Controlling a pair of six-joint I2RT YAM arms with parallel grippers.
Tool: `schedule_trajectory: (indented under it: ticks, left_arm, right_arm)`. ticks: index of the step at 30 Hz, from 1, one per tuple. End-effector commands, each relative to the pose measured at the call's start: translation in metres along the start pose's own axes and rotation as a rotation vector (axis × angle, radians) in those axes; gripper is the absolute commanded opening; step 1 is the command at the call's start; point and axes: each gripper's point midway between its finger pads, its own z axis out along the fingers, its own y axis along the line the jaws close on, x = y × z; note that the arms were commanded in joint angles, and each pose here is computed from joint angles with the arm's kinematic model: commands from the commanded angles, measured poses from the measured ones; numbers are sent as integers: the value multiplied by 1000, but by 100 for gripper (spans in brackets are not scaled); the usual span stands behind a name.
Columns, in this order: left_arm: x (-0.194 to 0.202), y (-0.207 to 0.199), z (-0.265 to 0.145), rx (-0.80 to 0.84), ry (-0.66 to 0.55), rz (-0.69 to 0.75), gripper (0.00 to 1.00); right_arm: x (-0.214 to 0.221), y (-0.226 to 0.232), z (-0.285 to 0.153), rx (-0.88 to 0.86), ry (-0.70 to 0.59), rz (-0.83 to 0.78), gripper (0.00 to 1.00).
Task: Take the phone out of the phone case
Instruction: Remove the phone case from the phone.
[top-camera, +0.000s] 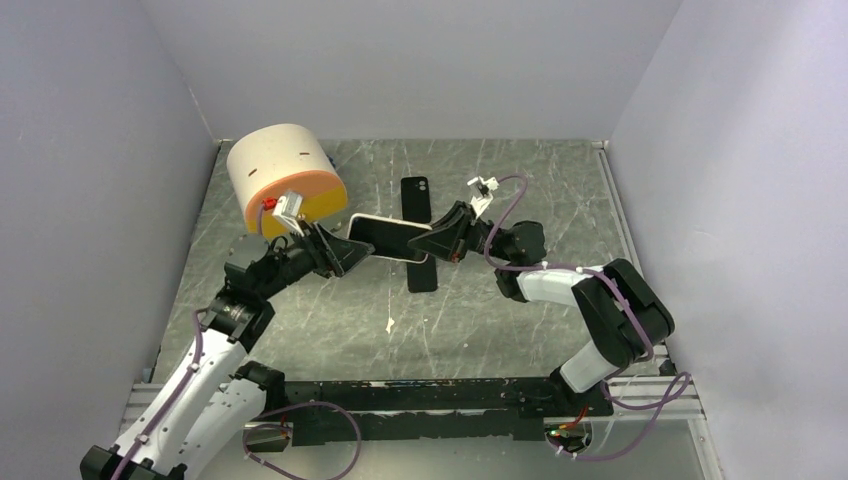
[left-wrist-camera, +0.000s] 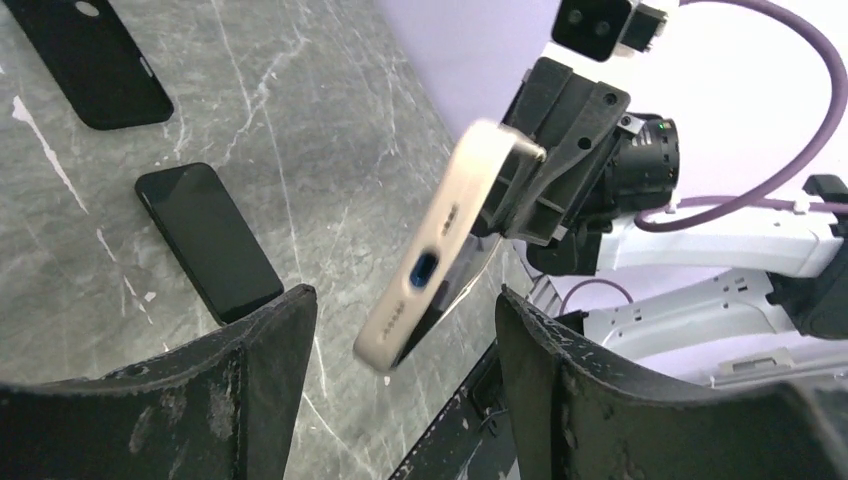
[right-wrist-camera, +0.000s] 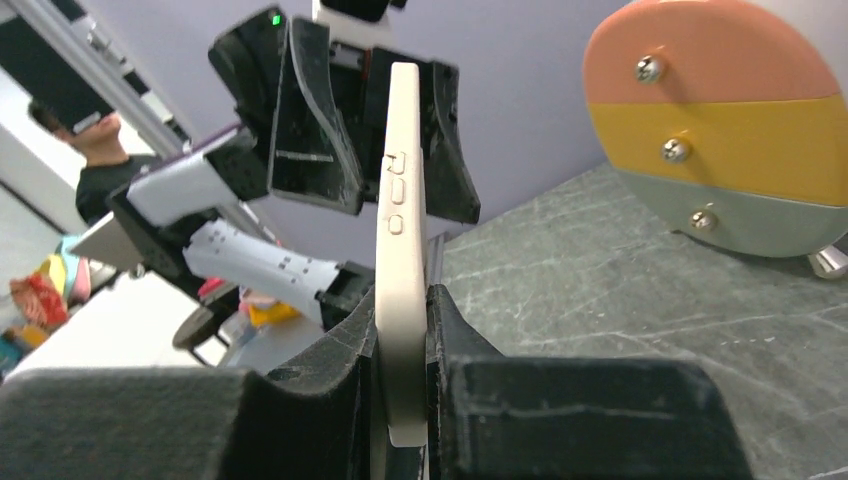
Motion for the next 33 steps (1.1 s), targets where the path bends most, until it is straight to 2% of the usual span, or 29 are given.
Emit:
schedule_trajectory:
  ticks: [1,8,11,13,17,18,19,22,25,33]
  left_arm:
    - [-31,-13,2,66,-180,-72,70]
    - [-42,-21,4,166,-279,-138,66]
    - [-46,-26,5,205,-297,-134,60]
    - [-47,-28,4,221,-311,-131,51]
    - [-53,-29,-3,237,-374,-113,18]
    - [-54,-29,-5,232,-384,-106,8]
    - [-55,-28,-7,223,-392,-103,3]
    - [-58,-27,-12,193,-410,-104,3]
    - [-62,-29,-17,186,-436,-102,3]
    - [-67,-27,-26,175,-490,-136,3]
  right_arm:
    - [-55,44,6,-87,-265,-162,0]
    - [-57,56,22,-99,-340,-109,0]
    - [-55,57,29,-105,-349,-83,0]
    - [-52,59,33,-117,-341,-76,0]
    - [-45,56,34,-116,-320,-68,0]
    - [-42,55,34,-110,-314,-68,3]
    - [-39,54,33,-108,-303,-70,9]
    - [-28,51,33,-111,-260,-81,28]
    - [-14,47,33,-124,-210,-71,41]
    - [11,52,30,-179,-94,-111,45]
